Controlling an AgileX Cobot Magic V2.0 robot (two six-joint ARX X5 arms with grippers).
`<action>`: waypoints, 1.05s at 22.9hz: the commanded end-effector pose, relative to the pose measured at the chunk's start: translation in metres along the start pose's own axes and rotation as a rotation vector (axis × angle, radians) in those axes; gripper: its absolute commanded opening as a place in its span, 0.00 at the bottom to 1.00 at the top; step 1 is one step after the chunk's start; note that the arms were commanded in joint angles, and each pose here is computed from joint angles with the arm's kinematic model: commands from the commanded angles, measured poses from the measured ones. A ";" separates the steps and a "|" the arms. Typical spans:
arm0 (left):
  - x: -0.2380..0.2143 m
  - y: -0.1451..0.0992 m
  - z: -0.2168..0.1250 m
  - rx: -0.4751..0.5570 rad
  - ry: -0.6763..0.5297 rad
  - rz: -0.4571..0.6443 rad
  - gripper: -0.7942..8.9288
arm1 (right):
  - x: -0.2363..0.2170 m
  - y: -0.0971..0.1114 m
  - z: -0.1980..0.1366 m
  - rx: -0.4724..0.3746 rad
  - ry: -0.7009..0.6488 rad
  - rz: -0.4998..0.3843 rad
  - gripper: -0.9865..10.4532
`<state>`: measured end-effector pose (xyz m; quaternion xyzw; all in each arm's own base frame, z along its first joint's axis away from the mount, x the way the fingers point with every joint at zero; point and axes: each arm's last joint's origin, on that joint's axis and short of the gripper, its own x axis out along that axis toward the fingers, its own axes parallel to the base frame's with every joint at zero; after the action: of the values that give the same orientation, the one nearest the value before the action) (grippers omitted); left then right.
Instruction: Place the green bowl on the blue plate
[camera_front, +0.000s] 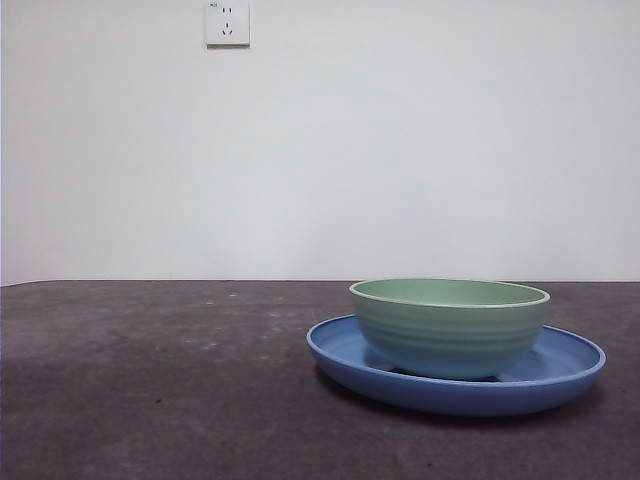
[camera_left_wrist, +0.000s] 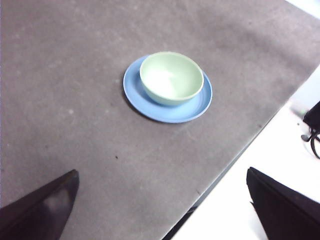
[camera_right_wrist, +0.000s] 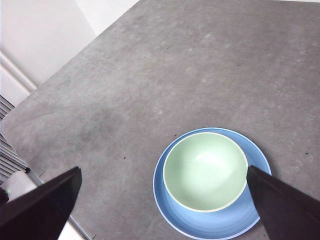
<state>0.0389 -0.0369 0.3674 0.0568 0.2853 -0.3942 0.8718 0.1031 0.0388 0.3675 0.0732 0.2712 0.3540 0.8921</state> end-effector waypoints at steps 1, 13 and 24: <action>-0.001 0.000 -0.001 0.002 -0.001 -0.003 0.63 | -0.003 0.002 0.004 -0.006 -0.016 0.005 0.62; -0.004 -0.009 -0.001 0.006 -0.010 -0.294 0.63 | -0.002 0.000 0.003 0.111 -0.005 -0.056 0.62; -0.004 -0.009 -0.001 0.049 -0.021 -0.293 0.63 | 0.047 -0.036 -0.008 0.357 0.375 -0.247 0.62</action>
<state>0.0307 -0.0403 0.3666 0.0251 0.2872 -0.5155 0.8069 0.1429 0.0421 0.3270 0.1294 0.4936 0.1986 0.8368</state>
